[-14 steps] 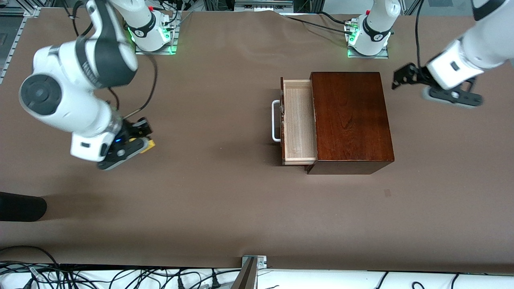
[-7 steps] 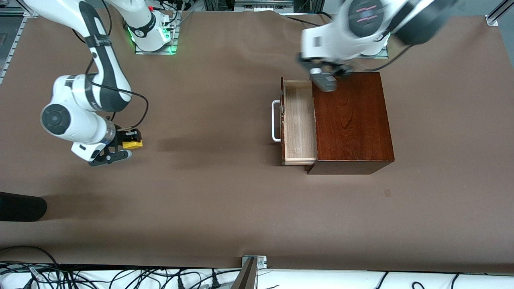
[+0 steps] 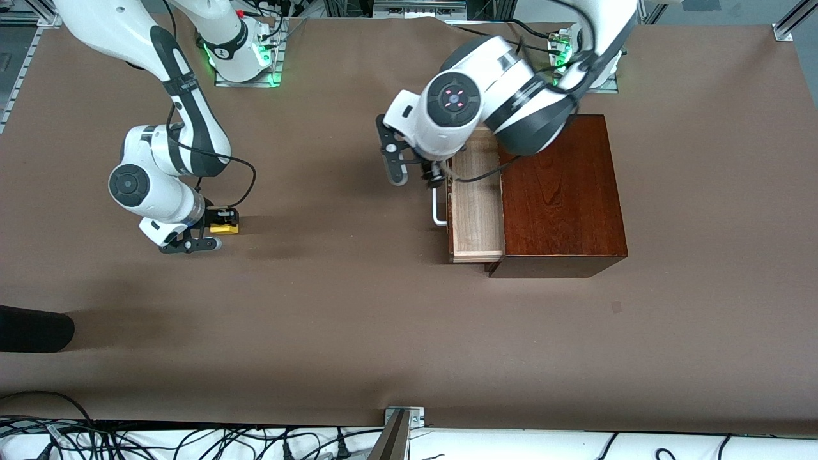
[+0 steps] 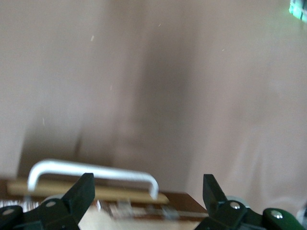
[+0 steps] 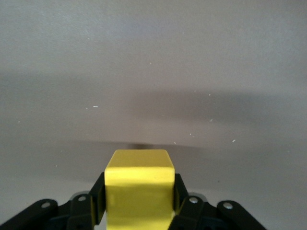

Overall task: Open drawer, take yellow block, close drawer
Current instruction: 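Set the cube down with the right gripper while the left gripper reaches the drawer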

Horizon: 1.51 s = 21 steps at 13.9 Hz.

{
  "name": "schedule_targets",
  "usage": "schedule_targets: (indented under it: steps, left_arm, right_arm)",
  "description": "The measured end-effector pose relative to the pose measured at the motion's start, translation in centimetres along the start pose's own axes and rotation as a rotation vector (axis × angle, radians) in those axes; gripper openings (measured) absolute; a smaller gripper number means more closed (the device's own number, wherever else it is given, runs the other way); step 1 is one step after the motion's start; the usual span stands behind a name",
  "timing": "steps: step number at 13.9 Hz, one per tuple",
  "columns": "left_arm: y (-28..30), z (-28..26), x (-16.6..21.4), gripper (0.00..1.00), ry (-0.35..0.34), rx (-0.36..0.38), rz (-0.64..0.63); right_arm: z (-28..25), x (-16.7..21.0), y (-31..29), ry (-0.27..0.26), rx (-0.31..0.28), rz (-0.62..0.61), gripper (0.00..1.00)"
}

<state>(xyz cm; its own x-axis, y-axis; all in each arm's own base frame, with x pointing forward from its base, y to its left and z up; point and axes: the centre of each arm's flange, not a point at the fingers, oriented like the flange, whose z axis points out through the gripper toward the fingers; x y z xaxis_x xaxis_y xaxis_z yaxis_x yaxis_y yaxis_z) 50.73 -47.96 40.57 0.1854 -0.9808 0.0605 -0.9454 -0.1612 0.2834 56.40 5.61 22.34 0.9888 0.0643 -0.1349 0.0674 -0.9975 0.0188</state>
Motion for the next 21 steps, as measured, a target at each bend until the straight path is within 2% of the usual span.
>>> schedule_targets:
  steps: [2, 4, 7, 10, 11, 12, 15, 18, 21]
  left_arm:
    - [-0.9, 3.3, 0.6, 1.00, -0.029, 0.005, 0.139]
    - [-1.7, 7.5, 0.7, 1.00, -0.112, 0.017, 0.220]
    - [-2.2, 13.7, 0.0, 1.00, -0.204, -0.018, 0.277]
    - [-2.7, 15.4, -1.0, 1.00, -0.235, -0.045, 0.271]
    - [-2.9, 15.4, -1.5, 1.00, -0.252, -0.056, 0.264]
    - [-3.2, 15.3, -2.1, 1.00, -0.271, -0.067, 0.252]
    - [-4.7, 15.0, -4.6, 1.00, -0.337, -0.116, 0.206]
    - [-6.6, 14.0, -7.2, 1.00, -0.362, -0.146, 0.156]
    - [-8.1, 12.4, -9.1, 1.00, -0.359, -0.149, 0.117]
  right_arm:
    - [0.3, 0.0, -0.3, -0.001, 0.000, 0.049, 0.56]
    - [1.1, 0.0, -0.4, 0.003, -0.002, 0.066, 0.56]
    - [2.3, 0.1, -0.4, -0.005, -0.006, 0.069, 0.56]
    - [2.2, 0.1, -0.4, -0.003, -0.006, 0.070, 0.56]
    - [2.0, 0.2, -0.4, 0.009, -0.005, 0.069, 0.61]
    - [1.4, 0.5, -0.5, 0.029, -0.003, 0.066, 0.71]
    - [-5.7, 1.2, -0.6, 0.066, 0.016, 0.040, 0.99]
    - [-17.7, 0.9, 0.1, 0.077, 0.043, 0.000, 1.00]
    - [-27.7, -1.7, 0.4, 0.076, 0.067, -0.042, 1.00]
